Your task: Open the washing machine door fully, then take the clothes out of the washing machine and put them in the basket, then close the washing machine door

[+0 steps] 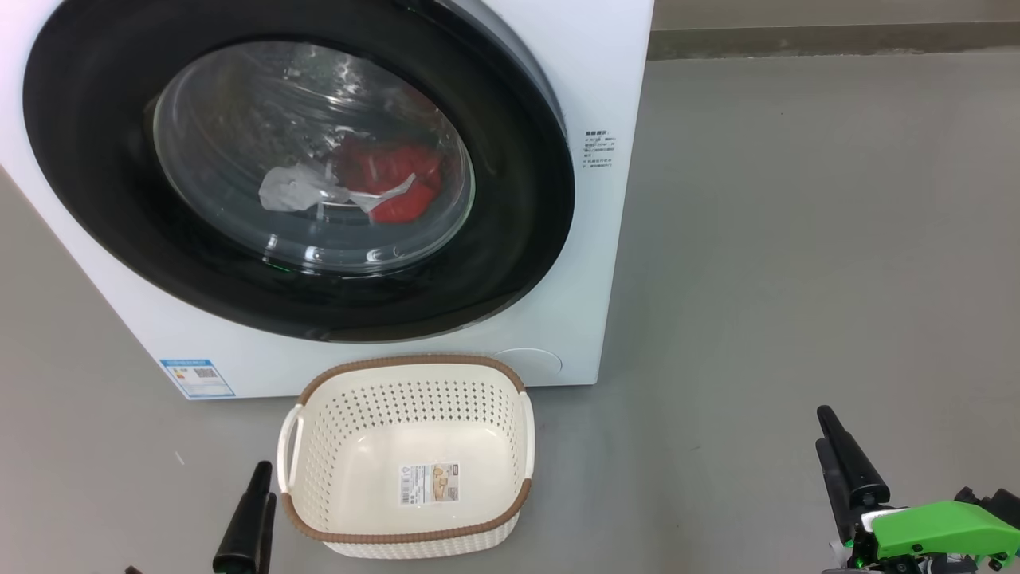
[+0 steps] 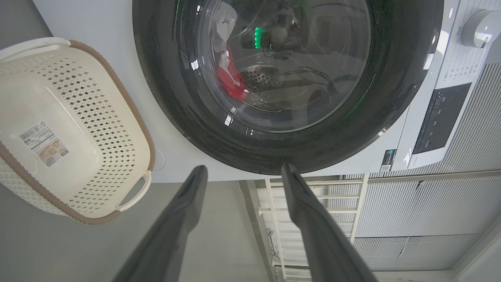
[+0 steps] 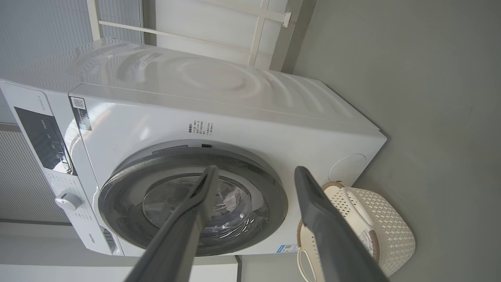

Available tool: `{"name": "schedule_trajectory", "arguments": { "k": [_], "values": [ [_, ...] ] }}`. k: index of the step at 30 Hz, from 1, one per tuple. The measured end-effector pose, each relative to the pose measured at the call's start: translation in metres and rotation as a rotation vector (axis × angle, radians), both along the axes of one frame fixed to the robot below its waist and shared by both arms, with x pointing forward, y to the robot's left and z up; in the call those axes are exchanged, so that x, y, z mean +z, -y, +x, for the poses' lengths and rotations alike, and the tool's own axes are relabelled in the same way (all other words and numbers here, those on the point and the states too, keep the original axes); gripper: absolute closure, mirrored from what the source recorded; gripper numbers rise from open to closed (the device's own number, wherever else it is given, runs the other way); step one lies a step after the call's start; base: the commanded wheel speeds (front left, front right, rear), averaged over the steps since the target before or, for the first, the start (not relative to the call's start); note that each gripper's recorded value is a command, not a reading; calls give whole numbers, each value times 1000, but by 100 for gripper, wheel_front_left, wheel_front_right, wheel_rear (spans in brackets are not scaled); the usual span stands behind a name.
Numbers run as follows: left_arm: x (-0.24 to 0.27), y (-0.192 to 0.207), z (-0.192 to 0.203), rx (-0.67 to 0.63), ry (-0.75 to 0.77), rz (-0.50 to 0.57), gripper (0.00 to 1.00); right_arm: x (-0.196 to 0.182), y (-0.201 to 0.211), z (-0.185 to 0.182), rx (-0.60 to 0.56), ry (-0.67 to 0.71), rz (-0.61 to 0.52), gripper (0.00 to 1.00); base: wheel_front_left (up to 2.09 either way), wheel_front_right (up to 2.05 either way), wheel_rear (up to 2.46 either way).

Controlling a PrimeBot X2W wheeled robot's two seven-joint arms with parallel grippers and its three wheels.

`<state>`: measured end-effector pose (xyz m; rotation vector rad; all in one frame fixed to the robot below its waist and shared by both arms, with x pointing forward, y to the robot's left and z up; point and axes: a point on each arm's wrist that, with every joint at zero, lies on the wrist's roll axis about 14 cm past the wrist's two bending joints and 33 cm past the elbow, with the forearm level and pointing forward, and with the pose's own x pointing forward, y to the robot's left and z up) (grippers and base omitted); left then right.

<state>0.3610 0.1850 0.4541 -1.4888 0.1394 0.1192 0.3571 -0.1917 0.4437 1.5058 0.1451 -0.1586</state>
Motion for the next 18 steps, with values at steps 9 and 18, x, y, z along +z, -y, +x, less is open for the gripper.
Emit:
{"name": "schedule_trajectory", "arguments": {
  "k": [9, 18],
  "values": [
    [7, -1, 2, -18, 17, 150, 0, 2, -2, 2, 20, 2, -105, 0, 0, 0, 0],
    [8, -2, 0, -30, 21, 288, 0, 3, -9, 3, 65, 7, -236, 0, 0, 0, 0]
  ]
}}
